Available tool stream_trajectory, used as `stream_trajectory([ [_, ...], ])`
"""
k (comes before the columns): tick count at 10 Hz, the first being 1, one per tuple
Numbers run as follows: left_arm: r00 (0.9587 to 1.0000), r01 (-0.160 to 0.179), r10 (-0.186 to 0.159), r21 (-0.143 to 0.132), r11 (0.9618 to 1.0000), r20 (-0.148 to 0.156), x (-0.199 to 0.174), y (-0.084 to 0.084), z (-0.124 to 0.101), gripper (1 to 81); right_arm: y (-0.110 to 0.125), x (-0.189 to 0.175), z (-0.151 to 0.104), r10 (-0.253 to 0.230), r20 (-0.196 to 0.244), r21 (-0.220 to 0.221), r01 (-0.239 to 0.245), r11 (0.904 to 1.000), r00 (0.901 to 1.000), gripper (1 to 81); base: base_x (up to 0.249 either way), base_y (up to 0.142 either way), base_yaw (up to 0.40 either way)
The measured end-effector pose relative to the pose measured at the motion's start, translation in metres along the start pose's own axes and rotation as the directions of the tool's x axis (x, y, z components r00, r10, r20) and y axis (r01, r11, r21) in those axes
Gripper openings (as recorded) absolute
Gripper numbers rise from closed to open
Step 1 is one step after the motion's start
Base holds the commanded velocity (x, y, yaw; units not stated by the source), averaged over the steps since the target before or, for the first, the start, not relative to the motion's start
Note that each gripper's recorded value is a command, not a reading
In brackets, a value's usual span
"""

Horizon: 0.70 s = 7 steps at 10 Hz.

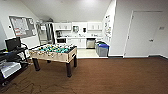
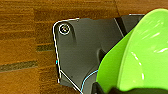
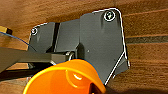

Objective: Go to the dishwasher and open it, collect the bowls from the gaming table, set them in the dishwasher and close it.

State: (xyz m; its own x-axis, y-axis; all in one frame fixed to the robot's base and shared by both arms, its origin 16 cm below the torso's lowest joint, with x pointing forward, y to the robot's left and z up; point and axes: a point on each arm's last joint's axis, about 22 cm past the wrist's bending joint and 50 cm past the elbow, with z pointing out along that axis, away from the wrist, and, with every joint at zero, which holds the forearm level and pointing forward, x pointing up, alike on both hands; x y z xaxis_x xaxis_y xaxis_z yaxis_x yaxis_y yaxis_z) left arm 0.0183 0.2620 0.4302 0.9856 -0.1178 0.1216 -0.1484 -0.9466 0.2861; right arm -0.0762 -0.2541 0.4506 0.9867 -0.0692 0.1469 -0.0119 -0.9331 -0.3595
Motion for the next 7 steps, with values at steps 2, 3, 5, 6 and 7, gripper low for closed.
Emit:
stream_trajectory([
  [2,1.0,0.001,-0.001,0.0,1.0,0.002,-0.0008,-0.0001,0.0,1.0,-0.001,-0.0023,0.0,0.001,0.003,0.001,-0.001,1.0,1.0,1.0,0.0,0.0,0.0],
  [3,1.0,0.0,0.0,0.0,1.0,0.0,0.0002,-0.0001,0.0,1.0,-0.001,-0.0025,0.0,0.001,0.004,0.001,-0.001,1.0,1.0,1.0,0.0,0.0,0.0],
  [5,1.0,0.0,0.0,0.0,1.0,0.001,0.0001,0.0001,0.0001,1.0,-0.001,-0.0025,0.0,0.001,0.004,0.001,-0.001,1.0,1.0,1.0,0.0,0.0,0.0],
  [6,1.0,0.0,0.0,-0.002,1.0,0.0,0.0002,0.0019,0.0007,1.0,-0.001,-0.0021,0.0,0.001,0.003,0.001,-0.001,1.0,1.0,1.0,0.08,0.0,0.0],
  [7,1.0,0.001,-0.001,-0.005,1.0,0.003,-0.0027,0.0044,0.0012,1.0,-0.001,-0.0031,0.0,0.0,0.004,0.001,0.0,1.0,1.0,1.0,0.085,0.0,0.0],
])
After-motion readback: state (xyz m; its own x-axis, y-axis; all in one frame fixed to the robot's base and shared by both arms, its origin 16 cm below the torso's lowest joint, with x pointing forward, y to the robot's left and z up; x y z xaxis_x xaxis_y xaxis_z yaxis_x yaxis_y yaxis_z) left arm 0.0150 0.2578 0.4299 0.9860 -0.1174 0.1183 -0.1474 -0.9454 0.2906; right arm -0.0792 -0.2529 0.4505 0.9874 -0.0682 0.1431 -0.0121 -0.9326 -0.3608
